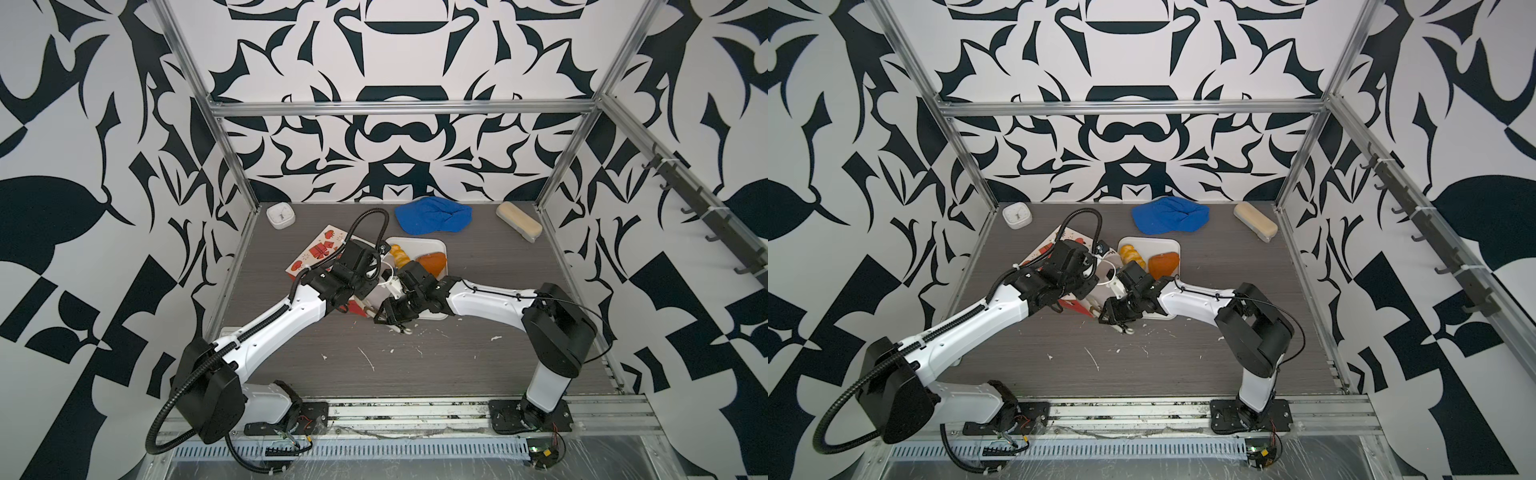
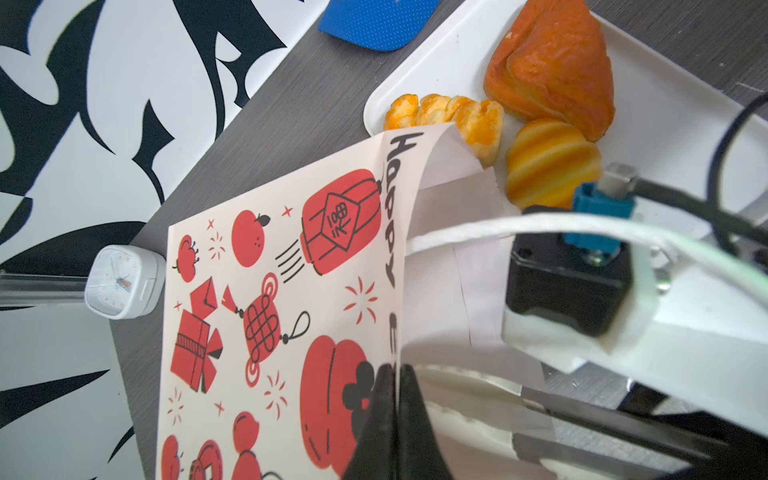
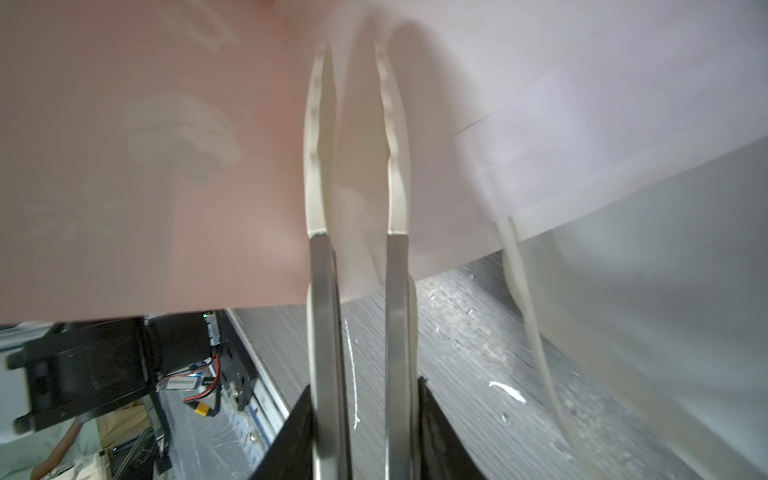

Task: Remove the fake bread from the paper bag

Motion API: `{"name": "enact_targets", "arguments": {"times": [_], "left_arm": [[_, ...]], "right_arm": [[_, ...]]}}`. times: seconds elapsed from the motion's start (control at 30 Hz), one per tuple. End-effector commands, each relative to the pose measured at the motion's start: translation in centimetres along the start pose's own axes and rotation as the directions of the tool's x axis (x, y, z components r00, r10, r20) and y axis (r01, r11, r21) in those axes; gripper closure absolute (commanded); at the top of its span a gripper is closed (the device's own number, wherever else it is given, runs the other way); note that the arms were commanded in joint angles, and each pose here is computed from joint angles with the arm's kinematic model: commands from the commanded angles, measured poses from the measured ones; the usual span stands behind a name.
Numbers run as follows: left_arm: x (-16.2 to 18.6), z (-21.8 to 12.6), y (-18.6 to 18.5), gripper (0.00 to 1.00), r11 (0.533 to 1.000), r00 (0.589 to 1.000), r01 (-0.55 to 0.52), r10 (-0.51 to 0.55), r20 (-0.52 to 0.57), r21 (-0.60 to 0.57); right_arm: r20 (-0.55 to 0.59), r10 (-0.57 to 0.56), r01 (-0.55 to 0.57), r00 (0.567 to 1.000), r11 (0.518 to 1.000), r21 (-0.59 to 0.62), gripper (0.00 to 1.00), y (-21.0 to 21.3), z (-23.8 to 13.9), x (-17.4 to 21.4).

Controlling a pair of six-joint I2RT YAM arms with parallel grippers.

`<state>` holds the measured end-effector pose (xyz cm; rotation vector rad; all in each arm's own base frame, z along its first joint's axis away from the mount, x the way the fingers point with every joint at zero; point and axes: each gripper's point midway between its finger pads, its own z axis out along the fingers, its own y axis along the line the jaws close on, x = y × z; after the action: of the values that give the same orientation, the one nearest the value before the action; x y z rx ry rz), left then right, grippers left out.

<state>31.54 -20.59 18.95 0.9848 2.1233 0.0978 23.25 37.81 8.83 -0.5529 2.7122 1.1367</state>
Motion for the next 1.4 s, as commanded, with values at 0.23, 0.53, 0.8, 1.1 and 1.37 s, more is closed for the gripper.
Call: {"name": "enact_targets", "arguments": {"times": [0.23, 0.53, 0.8, 1.1, 1.37], "left_arm": [[0.3, -2.2, 0.1, 1.00, 1.000, 0.998, -0.005, 0.005, 0.066, -0.002], [0.3, -2.3, 0.1, 1.00, 1.000, 0.997, 0.015, -0.015, 0.082, 0.001], [0.1, -2.1, -0.1, 1.00, 1.000, 0.996, 0.017, -0.018, 0.089, 0.010], [-0.1, -2.1, -0.2, 1.00, 1.000, 0.995, 0.016, -0.018, 0.093, 0.018], [-0.1, -1.8, -0.6, 1.00, 0.999, 0.995, 0.016, -0.019, 0.093, 0.034]], "right_arm": [[0.196, -0.059, 0.056, 0.979, 0.998, 0.024, 0.60, 1.4, -1.9, -4.5], [0.240, -0.063, 0.056, 0.969, 0.998, 0.034, 0.59, 1.2, -1.8, -5.7], [0.258, -0.075, 0.059, 0.963, 0.996, 0.070, 0.58, 0.6, -2.1, -6.0], [0.292, -0.037, 0.039, 0.956, 0.999, -0.001, 0.55, 0.7, -2.6, -7.7], [0.275, -0.019, 0.026, 0.961, 0.999, -0.022, 0.52, 0.2, -2.0, -8.4]]}}
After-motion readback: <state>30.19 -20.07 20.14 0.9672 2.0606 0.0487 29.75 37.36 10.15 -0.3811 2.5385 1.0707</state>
